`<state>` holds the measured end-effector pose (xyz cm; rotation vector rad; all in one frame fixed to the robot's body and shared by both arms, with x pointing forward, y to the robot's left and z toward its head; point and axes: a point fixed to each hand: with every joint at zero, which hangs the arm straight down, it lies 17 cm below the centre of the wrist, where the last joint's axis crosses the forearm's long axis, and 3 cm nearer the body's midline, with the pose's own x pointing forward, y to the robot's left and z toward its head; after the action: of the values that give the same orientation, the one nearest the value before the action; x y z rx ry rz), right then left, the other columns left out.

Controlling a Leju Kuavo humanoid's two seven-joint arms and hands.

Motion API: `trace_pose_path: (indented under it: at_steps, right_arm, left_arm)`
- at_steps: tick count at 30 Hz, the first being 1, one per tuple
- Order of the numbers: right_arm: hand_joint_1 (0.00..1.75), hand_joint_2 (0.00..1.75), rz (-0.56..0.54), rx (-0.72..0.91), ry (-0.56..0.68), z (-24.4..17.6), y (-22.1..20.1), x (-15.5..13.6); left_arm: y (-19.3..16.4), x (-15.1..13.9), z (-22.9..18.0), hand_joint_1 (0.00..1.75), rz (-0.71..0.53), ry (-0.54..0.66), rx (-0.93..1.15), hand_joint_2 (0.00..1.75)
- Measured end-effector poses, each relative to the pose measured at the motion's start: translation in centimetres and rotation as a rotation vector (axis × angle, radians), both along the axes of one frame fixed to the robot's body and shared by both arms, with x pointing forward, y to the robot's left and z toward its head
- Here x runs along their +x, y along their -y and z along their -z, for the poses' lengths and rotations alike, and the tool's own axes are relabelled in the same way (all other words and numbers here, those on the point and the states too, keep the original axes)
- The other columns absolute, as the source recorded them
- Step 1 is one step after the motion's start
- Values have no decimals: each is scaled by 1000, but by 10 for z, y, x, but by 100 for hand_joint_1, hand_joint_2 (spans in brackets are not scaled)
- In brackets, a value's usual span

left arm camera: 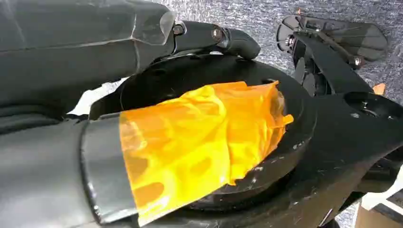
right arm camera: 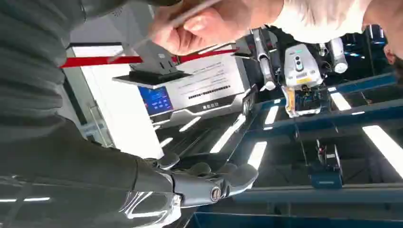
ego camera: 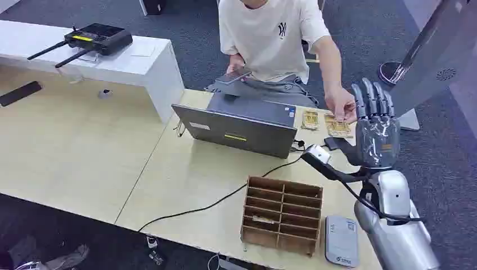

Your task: Pass the card to the sensor for recognition and then transmit it.

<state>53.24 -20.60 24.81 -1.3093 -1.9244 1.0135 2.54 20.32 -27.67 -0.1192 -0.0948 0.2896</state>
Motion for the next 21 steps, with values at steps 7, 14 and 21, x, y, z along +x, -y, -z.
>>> trace_pose_path:
  at_steps: [7,14,21]
  right_arm:
    - [75,175,13,-18,-19,7,4,8]
    - [150,175,20,-21,-38,14,7,10]
    - [175,175,19,-21,-51,20,6,11]
  left_arm:
    - [0,0,0,0,0,2,-2,0]
    - [0,-1,0,0,1,3,-6,0]
    - [0,0,0,0,2,5,-5,0]
